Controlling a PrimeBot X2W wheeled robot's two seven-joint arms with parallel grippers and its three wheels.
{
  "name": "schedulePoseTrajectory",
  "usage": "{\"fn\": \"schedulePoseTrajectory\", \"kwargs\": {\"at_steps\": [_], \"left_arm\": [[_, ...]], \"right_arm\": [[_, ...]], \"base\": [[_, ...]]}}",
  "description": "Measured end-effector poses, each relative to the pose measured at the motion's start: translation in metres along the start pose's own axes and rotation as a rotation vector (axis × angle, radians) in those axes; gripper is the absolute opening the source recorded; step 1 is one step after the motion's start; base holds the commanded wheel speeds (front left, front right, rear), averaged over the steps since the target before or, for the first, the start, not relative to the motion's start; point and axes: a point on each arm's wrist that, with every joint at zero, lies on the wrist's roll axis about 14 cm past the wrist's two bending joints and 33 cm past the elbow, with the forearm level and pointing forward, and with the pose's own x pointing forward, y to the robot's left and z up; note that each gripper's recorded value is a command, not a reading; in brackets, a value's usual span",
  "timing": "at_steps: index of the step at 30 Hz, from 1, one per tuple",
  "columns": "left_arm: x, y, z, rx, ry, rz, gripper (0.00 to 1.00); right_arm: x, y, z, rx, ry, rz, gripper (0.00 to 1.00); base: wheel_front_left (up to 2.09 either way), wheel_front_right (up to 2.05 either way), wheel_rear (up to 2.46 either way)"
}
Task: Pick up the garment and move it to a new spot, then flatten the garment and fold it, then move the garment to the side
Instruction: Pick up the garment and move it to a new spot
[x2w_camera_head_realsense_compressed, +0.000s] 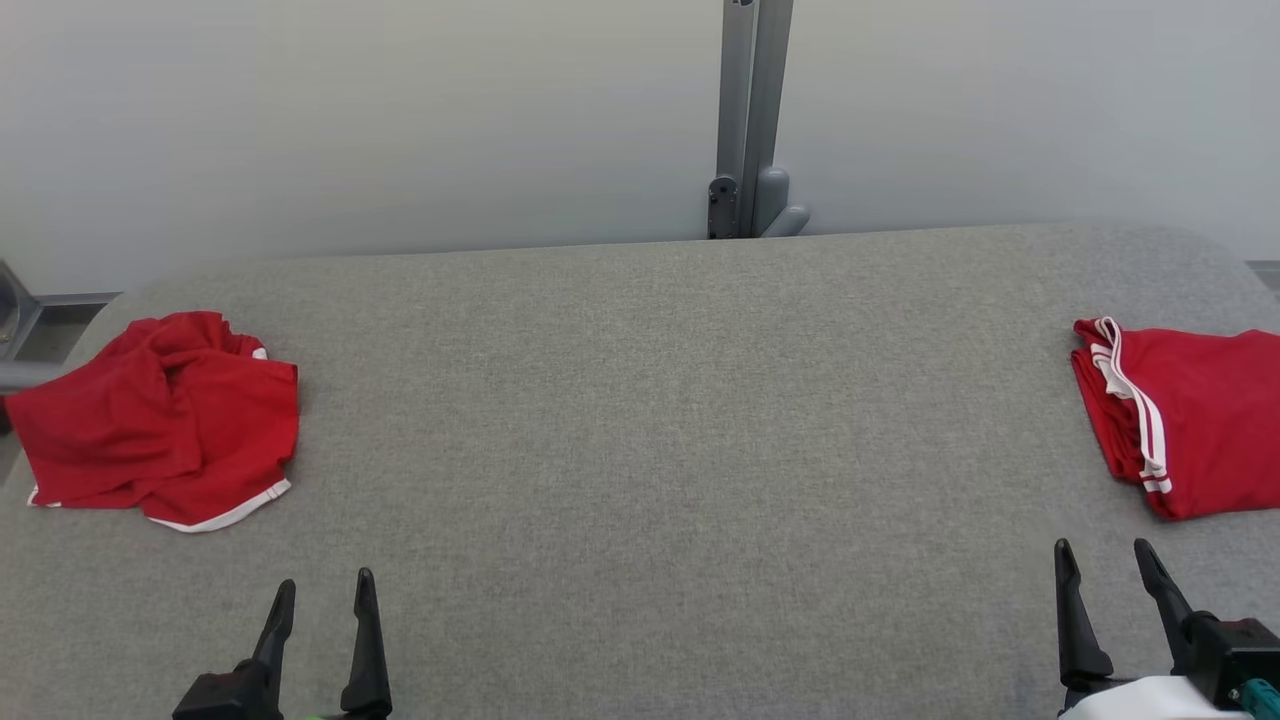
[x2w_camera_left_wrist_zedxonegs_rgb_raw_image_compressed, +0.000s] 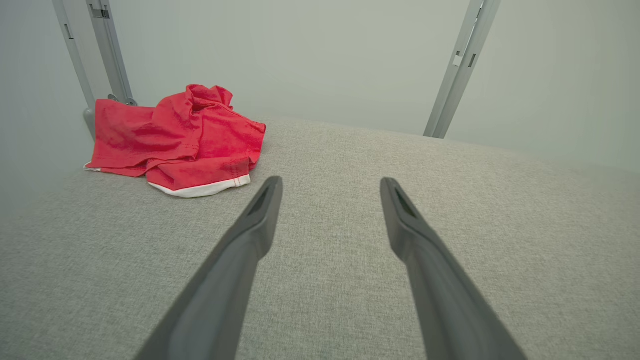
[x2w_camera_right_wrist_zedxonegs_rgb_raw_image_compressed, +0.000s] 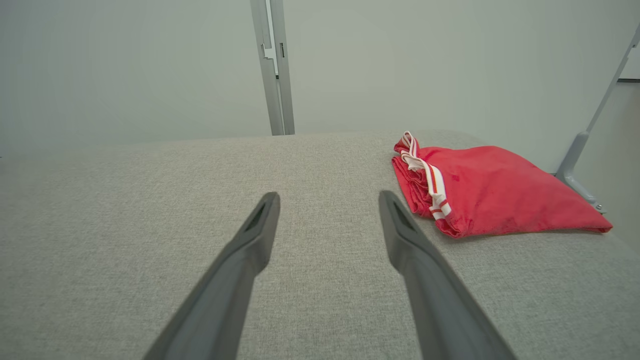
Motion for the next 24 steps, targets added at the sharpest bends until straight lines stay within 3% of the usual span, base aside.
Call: {"fn": "schedulePoseTrajectory", "kwargs": {"at_steps": [9,19,24], "left_arm": [[-0.011,0.017,0.006,-0.007,-0.023,0.059,1.00],[-0.065,0.077,0.008,-0.021,-0.050,0.287,1.00],[-0.092,0.096,0.009,-0.030,-0.063,0.376,1.00]], "right_arm": [[0.018,0.032,0.011,-0.003,-0.034,0.101,1.00],[0.042,0.129,0.011,0.019,-0.031,0.385,1.00],[0.047,0.161,0.010,0.022,-0.026,0.476,1.00]], "base": [[0.00,0.00,0.00],[0.00,0.00,0.00],[0.00,0.00,0.00]]}}
